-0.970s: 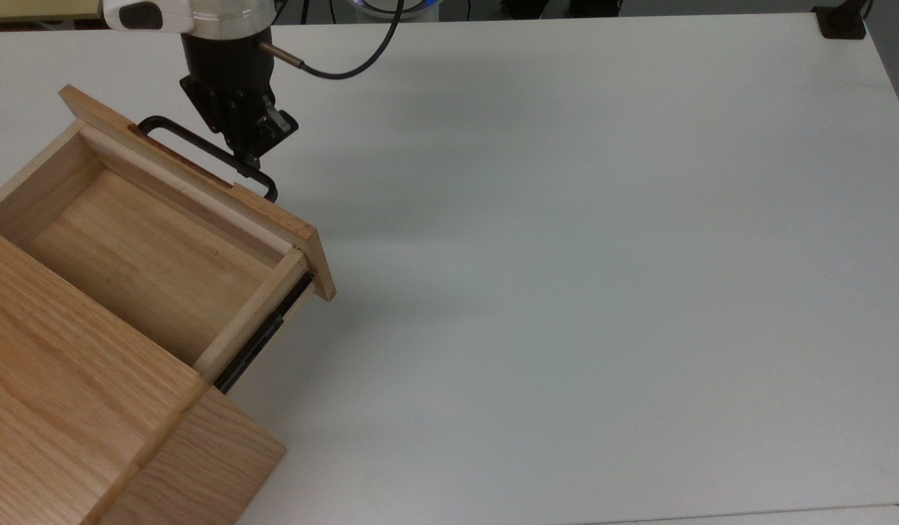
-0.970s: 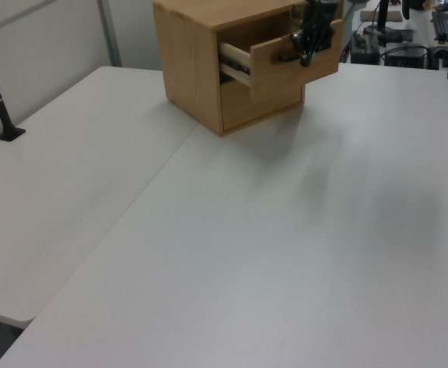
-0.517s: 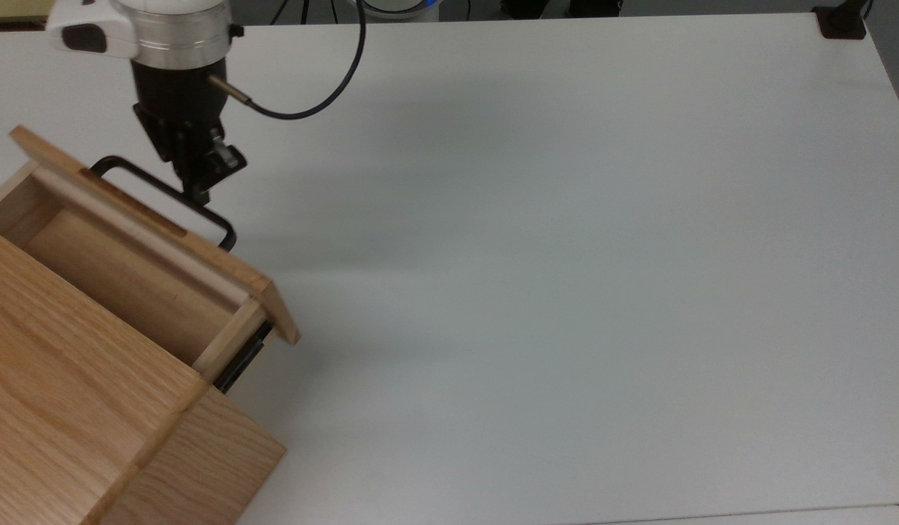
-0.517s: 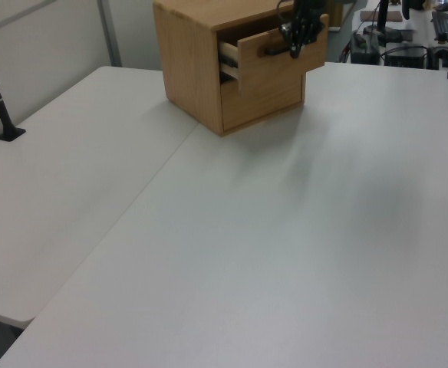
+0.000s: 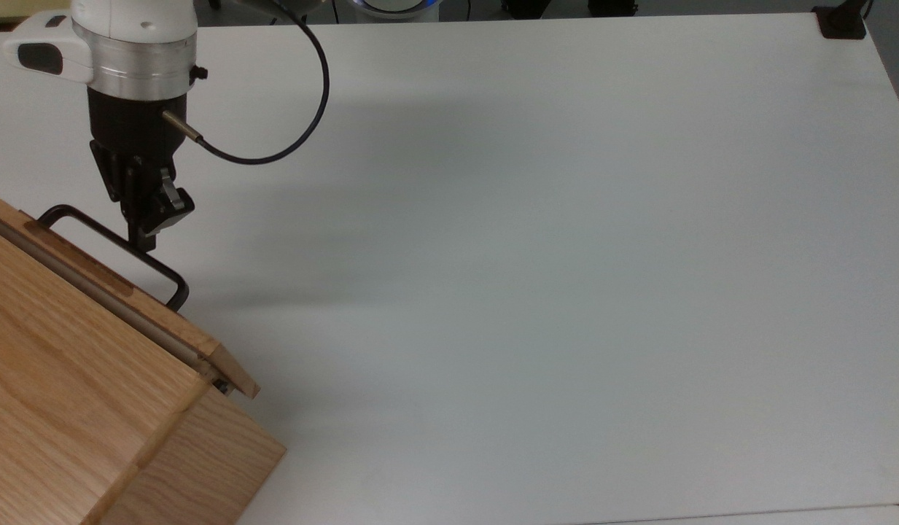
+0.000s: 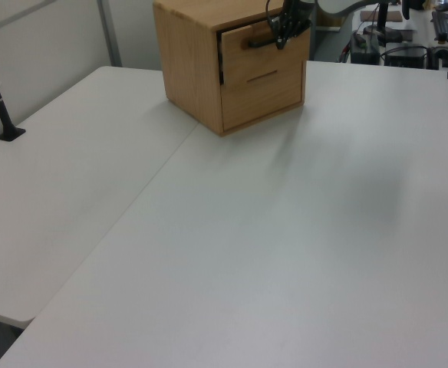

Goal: Close the drawer by sliding it
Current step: 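Push the drawer front with the gripper into the cabinet until flush, then hold the gripper against the closed drawer front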

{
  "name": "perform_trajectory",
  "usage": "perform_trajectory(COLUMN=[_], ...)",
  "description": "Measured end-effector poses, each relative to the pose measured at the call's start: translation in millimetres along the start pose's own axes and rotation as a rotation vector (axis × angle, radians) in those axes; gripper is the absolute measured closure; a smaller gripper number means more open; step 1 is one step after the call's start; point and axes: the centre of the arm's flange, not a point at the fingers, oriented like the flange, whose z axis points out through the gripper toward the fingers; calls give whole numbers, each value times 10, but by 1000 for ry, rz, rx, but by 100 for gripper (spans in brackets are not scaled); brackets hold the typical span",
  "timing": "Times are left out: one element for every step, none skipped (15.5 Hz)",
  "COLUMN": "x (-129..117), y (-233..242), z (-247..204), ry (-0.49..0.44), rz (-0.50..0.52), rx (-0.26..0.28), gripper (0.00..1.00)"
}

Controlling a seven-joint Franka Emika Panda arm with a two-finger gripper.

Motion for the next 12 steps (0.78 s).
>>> perform_trajectory(x=[14,30,51,71,89,96,96,96,101,105,107,108], y=[-1,6,22,42,64,73,72,72,78,84,87,88], z=[27,53,74,88,98,100,100,103,106,109,111,112], ry=[15,28,39,48,52,53,53,53,54,54,55,55], rz=[12,25,37,43,47,49,53,60,64,66,67,68], rx=[3,8,11,12,10,9,9,9,8,7,6,6], gripper=[100,100,100,100,100,100,100,100,100,100,100,100])
